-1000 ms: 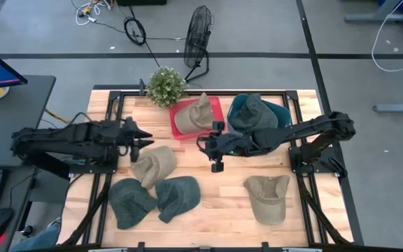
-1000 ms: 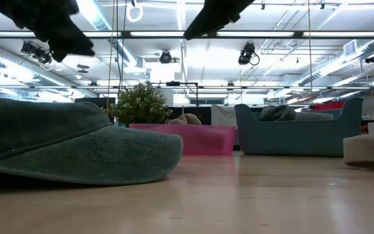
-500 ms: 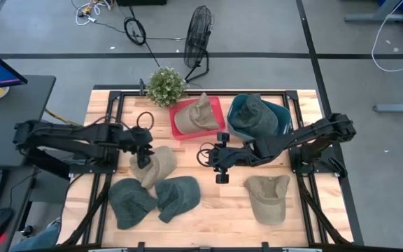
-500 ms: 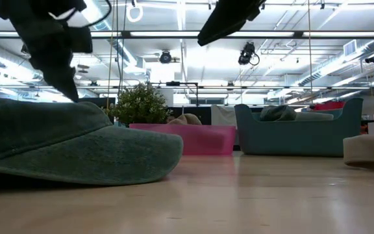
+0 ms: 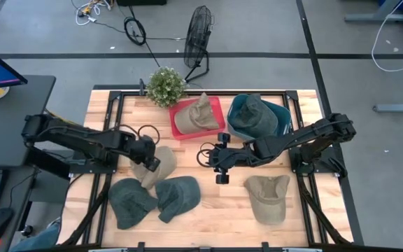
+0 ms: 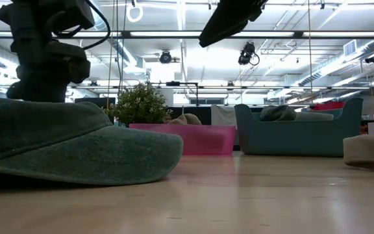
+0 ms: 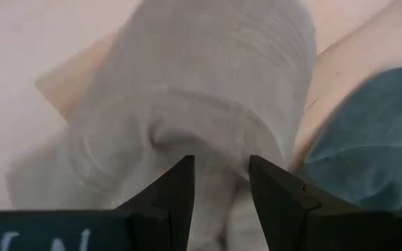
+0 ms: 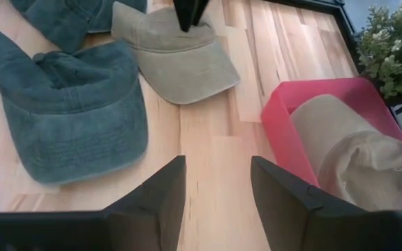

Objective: Pick & Place hat
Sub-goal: Put the left brown cap into the red bin

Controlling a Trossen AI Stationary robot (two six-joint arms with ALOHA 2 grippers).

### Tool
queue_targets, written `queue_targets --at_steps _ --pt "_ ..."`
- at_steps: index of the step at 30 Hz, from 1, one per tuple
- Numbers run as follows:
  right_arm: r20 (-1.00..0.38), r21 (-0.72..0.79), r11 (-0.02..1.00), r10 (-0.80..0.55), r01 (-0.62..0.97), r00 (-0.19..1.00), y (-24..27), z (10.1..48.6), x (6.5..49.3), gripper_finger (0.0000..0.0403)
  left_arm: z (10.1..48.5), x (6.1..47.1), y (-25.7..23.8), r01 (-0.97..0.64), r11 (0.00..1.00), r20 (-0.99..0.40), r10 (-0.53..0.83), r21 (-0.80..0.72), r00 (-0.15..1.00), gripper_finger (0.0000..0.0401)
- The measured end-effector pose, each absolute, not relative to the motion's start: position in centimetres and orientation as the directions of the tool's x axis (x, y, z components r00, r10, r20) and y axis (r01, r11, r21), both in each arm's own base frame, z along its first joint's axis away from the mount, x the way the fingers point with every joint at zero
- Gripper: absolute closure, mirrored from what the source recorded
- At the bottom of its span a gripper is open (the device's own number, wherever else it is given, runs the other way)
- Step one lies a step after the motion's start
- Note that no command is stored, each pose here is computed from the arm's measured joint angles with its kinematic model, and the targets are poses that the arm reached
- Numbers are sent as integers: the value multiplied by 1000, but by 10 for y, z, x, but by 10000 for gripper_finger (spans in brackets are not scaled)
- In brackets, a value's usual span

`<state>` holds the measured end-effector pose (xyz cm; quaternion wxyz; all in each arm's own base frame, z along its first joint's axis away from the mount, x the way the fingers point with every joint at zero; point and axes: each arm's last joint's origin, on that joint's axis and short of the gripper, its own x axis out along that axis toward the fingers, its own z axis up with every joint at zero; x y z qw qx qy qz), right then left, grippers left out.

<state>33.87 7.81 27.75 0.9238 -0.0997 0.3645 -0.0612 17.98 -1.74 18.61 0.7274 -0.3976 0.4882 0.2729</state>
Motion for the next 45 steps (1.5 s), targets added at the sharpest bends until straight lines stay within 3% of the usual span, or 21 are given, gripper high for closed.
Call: queue_targets --at_steps 8,14,22,26,32,35,40,45 --pt "-666 -235 971 -188 36 722 78 277 338 236 191 187 -33 -779 461 -879 -5 -425 477 259" --pt "-667 -268 963 -188 4 721 78 277 338 236 184 186 -38 -830 403 -905 10 -386 426 259" --pt "-675 -283 959 -190 -13 713 78 276 338 236 171 199 -47 -830 417 -903 48 -370 427 259" --pt "-674 -295 955 -189 -25 714 78 276 338 236 165 206 -52 -787 498 -897 39 -364 440 277" --pt "-670 -340 938 -188 -71 718 78 276 338 236 163 205 -58 -739 585 -902 30 -334 431 382" --pt "-664 -394 911 -189 -124 724 77 277 339 236 171 207 -62 -672 672 -898 21 -312 439 390" --pt "-635 -475 856 -175 -203 752 73 278 345 236 210 225 -72 -370 895 -849 -18 -249 528 395" --pt "-612 -435 836 -1 -334 791 69 277 357 236 251 241 -76 -77 994 -774 -15 -83 632 394"
